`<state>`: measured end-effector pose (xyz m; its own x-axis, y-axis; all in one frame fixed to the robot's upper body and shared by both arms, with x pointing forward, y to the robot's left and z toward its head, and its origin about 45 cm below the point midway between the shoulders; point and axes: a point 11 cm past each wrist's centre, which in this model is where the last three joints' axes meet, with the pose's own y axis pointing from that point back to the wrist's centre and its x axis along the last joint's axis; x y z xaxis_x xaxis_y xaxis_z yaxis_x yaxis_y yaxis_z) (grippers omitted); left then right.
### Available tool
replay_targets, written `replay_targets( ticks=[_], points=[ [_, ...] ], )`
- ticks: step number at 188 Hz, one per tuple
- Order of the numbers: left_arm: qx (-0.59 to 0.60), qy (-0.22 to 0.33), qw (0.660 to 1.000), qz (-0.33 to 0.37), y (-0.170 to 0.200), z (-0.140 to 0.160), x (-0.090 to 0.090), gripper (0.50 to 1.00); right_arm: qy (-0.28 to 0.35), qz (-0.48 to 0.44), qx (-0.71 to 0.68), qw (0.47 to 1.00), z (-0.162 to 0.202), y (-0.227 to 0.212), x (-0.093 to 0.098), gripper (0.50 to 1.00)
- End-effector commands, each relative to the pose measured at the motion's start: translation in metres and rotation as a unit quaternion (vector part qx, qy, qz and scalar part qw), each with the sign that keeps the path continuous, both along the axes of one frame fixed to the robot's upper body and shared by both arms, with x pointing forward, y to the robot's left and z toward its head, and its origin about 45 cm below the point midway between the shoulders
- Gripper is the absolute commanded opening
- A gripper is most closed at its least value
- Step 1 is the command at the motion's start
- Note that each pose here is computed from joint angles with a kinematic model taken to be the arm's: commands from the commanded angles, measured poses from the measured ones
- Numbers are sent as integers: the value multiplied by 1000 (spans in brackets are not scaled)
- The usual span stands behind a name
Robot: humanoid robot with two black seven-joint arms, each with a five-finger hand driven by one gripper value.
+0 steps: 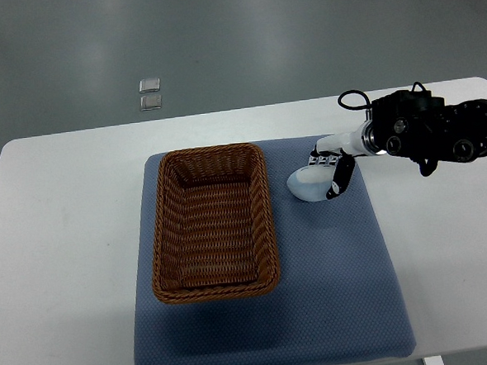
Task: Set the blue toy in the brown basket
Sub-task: 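Lower the right hand and close its fingers around the toy, then lift the toy and carry it over the wicker basket, then lower the toy into the basket and open the right hand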
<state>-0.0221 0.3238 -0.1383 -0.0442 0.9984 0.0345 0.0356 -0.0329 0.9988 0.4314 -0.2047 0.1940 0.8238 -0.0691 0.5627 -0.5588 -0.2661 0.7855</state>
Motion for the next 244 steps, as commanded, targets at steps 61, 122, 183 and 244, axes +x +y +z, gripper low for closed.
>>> replay_targets(
  ticks=[61, 122, 183, 244],
  points=[
    [0, 0, 1000, -1, 0, 0, 0, 1000, -30, 10, 22, 999, 53, 3, 19, 500],
    [0, 0, 1000, -2, 0, 0, 0, 1000, -54, 63, 75, 994, 118, 62, 20, 500],
    [1, -4, 1000, -4, 0, 0, 4, 1000, -27, 162, 97, 982, 88, 162, -13, 500],
    [0, -3, 1000, -5, 0, 0, 4, 1000, -7, 167, 102, 981, 45, 188, -29, 500]
  ],
)
